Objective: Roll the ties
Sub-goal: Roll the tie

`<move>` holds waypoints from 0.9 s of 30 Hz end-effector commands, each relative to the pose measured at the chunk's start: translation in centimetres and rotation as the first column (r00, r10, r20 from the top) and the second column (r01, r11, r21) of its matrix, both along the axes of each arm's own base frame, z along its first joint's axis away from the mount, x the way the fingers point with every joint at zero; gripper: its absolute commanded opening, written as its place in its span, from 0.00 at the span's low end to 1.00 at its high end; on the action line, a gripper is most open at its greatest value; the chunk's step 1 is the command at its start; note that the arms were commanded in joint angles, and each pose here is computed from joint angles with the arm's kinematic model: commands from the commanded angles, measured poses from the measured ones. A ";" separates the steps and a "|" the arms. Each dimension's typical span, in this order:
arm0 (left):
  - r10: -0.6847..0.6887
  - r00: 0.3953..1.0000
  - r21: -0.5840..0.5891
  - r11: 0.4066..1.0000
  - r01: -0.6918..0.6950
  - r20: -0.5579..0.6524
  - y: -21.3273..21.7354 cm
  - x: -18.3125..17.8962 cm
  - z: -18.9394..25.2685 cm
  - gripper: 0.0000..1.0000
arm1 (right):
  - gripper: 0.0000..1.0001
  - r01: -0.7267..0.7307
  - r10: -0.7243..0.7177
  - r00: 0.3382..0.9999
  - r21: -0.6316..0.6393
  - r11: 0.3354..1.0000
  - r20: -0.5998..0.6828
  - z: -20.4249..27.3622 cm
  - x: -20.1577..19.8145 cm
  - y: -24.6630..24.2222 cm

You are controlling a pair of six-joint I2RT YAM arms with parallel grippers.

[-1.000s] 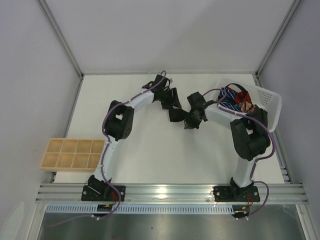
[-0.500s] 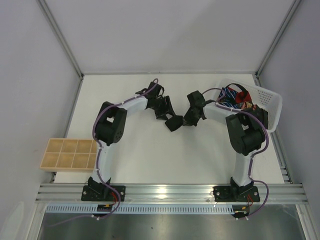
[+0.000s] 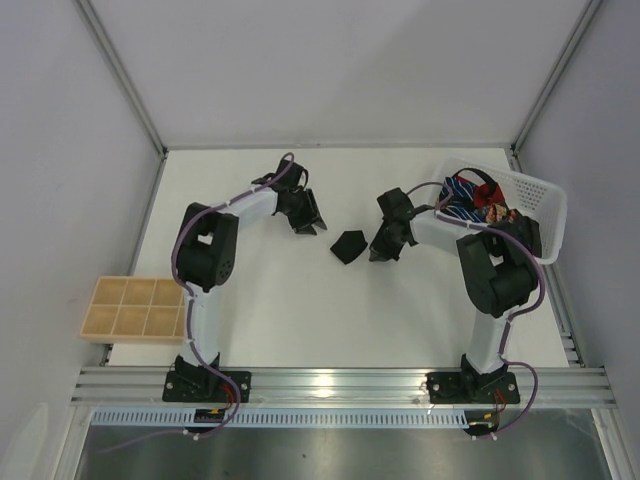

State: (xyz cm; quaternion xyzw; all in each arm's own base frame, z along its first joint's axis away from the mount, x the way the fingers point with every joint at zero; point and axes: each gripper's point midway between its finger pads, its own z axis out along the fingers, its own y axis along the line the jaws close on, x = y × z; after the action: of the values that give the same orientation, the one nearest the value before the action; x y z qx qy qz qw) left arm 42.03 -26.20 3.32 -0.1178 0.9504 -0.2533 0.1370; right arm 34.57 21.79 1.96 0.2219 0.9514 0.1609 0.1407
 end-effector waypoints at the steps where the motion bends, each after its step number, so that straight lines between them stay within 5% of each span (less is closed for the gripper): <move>1: -0.091 0.996 -0.029 0.995 0.091 0.004 -1.7 -0.5 0.6 0.39 | 0.00 0.005 -0.006 0.999 0.019 1.000 0.036 1.1 -0.2 1.1; 16: -0.230 0.971 -0.043 0.973 0.228 -0.069 -3.6 -3.4 -2.2 0.30 | 0.00 0.065 -0.070 0.995 0.065 0.996 0.070 0.4 3.5 4.4; 27: -0.186 0.982 0.003 0.983 0.186 -0.039 -1.9 -1.7 -1.7 0.29 | 0.00 0.018 -0.017 0.998 -0.009 1.000 0.065 1.1 1.1 1.0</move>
State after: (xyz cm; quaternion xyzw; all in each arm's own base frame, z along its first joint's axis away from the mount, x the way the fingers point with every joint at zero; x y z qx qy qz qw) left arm 39.19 -29.88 2.06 -0.0333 0.9530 -0.2915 0.0758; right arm 35.95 24.19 2.01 0.2392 0.9413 0.1787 0.1577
